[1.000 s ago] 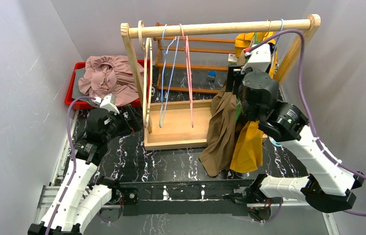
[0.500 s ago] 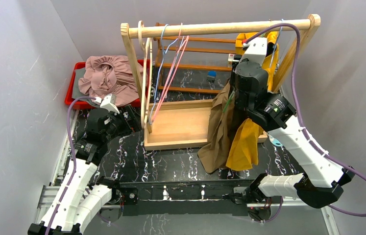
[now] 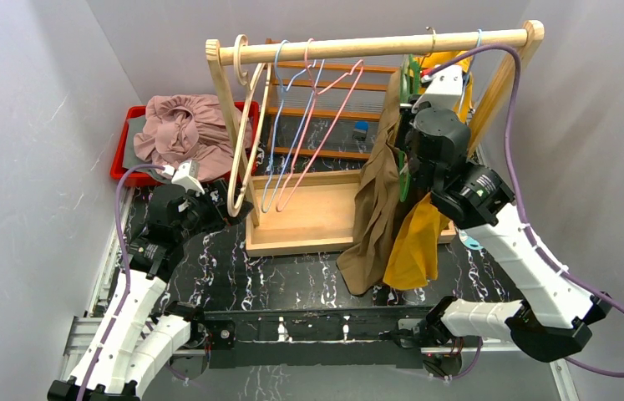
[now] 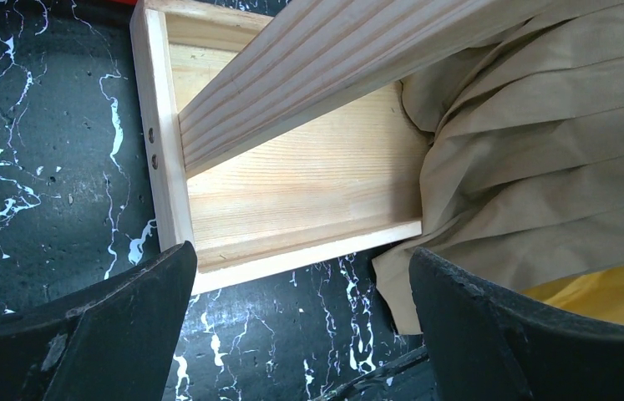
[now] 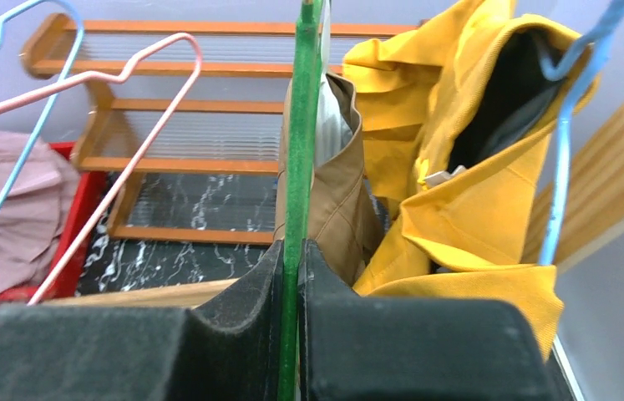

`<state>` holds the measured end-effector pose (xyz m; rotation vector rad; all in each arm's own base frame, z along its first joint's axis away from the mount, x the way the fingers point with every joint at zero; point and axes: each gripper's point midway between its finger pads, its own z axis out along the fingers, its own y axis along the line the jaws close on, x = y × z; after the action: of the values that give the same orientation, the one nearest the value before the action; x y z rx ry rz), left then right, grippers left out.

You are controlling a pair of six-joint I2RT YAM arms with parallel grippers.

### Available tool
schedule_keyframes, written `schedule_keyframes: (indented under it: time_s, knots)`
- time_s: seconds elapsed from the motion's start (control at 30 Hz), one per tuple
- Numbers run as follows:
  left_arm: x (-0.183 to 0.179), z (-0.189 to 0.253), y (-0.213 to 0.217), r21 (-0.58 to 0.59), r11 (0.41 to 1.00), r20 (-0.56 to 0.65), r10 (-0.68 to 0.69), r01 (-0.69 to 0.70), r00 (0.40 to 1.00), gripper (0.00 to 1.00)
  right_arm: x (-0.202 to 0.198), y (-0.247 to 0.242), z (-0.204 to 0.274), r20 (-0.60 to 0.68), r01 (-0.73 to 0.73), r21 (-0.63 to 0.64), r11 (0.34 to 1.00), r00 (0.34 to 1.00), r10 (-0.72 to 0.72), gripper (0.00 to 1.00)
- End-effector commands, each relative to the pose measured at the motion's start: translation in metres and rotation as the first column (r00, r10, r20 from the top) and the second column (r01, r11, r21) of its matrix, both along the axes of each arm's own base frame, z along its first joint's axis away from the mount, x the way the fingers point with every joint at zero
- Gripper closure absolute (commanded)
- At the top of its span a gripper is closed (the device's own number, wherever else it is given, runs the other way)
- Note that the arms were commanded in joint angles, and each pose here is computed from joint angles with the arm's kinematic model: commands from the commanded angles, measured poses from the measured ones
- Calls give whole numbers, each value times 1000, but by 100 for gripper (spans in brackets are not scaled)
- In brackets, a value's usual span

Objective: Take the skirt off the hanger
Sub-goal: Pick up the hanger from the clothesline.

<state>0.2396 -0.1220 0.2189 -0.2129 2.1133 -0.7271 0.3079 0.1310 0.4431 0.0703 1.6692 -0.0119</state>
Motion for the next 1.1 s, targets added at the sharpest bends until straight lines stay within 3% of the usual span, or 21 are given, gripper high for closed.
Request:
schedule_keyframes:
  time_s: [0.0,0.23,0.5,0.87,1.07]
  knots:
    - [0,3,-2,-8,1000,6,-15,15,1000,1,-15,13,61,214,-180,136,974,965,149,100]
    - [2,-1,-4,-14,1000,-3,-22,22,1000,2,-43,23,92,378,-368,92,925,872,310,100]
    - [1,3,-7,-35,999,3,-29,29,1000,2,-54,21,110,402,-405,37,913,843,358,100]
    - [-1,-5,-14,-56,997,-25,-63,62,998,1,-88,4,53,234,-464,-6,886,861,452,100]
    - [-1,-3,-29,-113,983,13,-142,142,990,1,-104,15,-5,47,-562,-34,827,825,563,100]
